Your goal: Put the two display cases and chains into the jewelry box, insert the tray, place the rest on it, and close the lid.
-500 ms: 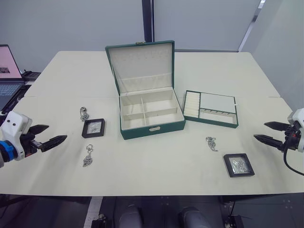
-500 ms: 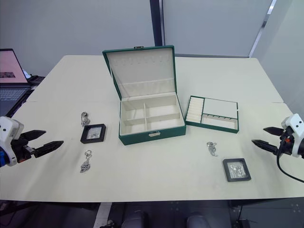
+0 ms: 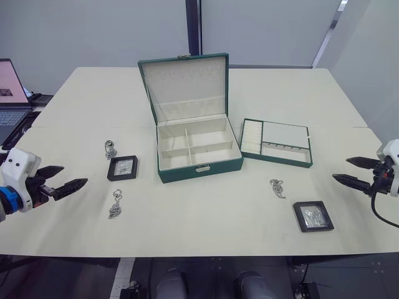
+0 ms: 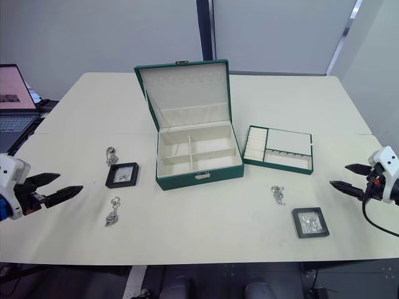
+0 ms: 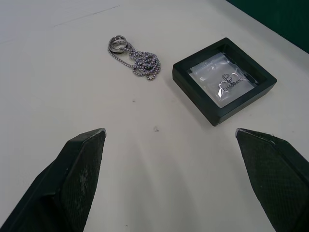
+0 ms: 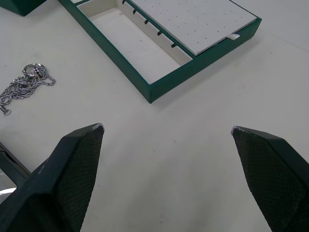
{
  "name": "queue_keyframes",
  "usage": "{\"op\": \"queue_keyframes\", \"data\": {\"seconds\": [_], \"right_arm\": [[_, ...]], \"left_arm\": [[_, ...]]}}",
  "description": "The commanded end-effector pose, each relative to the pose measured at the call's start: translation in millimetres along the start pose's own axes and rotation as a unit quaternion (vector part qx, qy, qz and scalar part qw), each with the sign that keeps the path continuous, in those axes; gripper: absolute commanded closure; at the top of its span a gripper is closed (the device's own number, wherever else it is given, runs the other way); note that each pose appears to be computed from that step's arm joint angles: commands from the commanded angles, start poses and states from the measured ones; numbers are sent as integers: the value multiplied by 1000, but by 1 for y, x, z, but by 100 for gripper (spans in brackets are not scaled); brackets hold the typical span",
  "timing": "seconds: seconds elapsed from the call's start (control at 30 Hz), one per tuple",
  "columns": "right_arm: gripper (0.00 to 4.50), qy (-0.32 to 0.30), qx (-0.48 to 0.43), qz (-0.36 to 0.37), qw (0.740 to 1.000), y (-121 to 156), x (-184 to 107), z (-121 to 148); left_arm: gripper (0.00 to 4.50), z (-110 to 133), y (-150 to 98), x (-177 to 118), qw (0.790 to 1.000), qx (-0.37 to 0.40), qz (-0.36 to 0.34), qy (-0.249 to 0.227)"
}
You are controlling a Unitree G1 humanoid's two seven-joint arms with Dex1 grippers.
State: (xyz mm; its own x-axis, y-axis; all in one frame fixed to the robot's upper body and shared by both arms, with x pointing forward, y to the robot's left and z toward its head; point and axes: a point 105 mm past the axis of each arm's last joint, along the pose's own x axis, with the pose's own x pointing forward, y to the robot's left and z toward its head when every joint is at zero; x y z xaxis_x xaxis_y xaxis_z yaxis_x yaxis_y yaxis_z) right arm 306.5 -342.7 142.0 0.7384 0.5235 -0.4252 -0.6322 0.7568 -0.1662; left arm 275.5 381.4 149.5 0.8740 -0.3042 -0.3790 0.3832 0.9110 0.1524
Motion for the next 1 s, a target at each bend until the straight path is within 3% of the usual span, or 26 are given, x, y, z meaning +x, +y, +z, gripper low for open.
{"op": "queue_keyframes", "data": {"seconds": [0.03,0.7,1.0], "right_arm": [[0,-14,-15,-7,1000,-3,-3,10],[0,-26,-9,-19,999,-7,-3,15],[0,-117,-23,43,992,31,16,78]], "left_arm": [[3,9,5,-5,1000,12,11,-14],[3,11,5,-4,999,19,18,-23],[3,25,-21,-2,999,2,-20,-45]]}}
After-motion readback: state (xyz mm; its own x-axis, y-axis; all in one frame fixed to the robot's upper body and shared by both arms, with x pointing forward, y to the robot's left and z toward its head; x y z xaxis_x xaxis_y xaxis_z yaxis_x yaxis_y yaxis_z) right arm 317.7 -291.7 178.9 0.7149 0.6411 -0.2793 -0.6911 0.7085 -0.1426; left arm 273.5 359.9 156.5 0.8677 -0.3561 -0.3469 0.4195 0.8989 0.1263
